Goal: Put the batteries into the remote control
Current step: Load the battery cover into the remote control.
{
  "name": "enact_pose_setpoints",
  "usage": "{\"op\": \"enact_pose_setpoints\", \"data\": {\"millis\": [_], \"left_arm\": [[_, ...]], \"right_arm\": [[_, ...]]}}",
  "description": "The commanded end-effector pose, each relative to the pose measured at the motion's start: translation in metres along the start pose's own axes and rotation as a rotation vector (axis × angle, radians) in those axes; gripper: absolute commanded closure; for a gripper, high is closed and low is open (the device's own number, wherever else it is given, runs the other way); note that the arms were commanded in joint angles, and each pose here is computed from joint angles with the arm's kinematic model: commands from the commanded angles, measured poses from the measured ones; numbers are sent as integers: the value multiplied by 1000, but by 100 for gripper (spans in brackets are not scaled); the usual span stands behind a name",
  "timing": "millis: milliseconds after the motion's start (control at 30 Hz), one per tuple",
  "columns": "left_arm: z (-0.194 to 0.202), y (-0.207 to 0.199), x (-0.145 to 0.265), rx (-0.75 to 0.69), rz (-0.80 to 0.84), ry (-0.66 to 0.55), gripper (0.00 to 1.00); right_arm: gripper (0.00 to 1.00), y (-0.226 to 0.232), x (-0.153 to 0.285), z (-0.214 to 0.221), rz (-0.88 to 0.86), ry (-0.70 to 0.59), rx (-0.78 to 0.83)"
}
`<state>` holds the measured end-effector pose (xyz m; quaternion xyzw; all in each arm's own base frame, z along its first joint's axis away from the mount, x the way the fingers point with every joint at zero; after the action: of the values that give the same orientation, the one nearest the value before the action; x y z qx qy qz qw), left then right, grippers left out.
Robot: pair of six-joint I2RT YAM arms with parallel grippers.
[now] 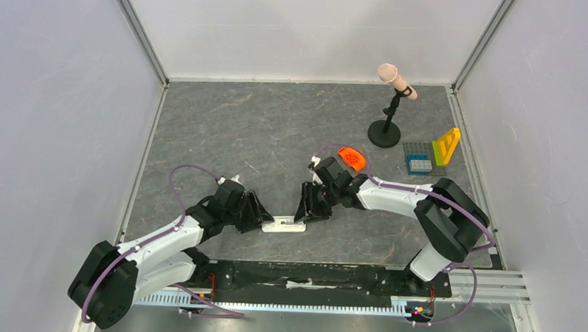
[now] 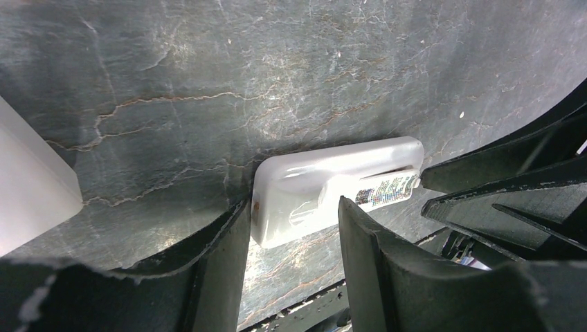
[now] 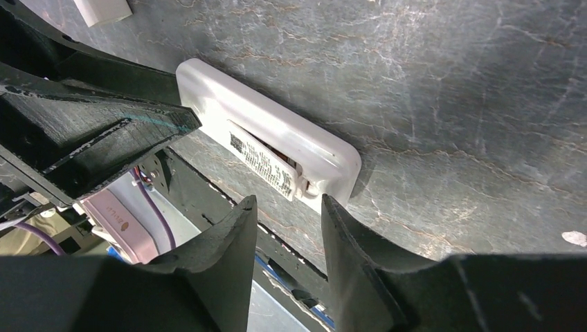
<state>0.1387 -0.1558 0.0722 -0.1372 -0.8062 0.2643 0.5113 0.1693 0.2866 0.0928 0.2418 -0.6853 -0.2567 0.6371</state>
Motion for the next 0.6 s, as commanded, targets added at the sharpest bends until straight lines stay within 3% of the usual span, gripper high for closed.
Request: {"op": "enact_pose_setpoints", "data": {"millis": [0,367,567], "left_arm": [[7,12,-2,-28,-50,25,44],[8,14,-3,-31,-58,24,44],[9,15,-3,-31,-59,26,44]], "right_arm": [[59,18,14,-9,-28,-53,48],[74,19,12,-13,-24,-64,73],[78,18,6,-15,-17,-58,75]]}}
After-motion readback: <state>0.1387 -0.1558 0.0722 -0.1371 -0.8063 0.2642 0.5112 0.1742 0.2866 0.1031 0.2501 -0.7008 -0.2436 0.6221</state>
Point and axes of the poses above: each gripper's point midway between its finger pads, its own x axis back along the fingers, its own y axis along the line the jaws close on, z = x × y, the point moved 6 cm from there along x, back along the fingers, and after that the axes turned 8 degrees about -x, right-handed, at the moved point
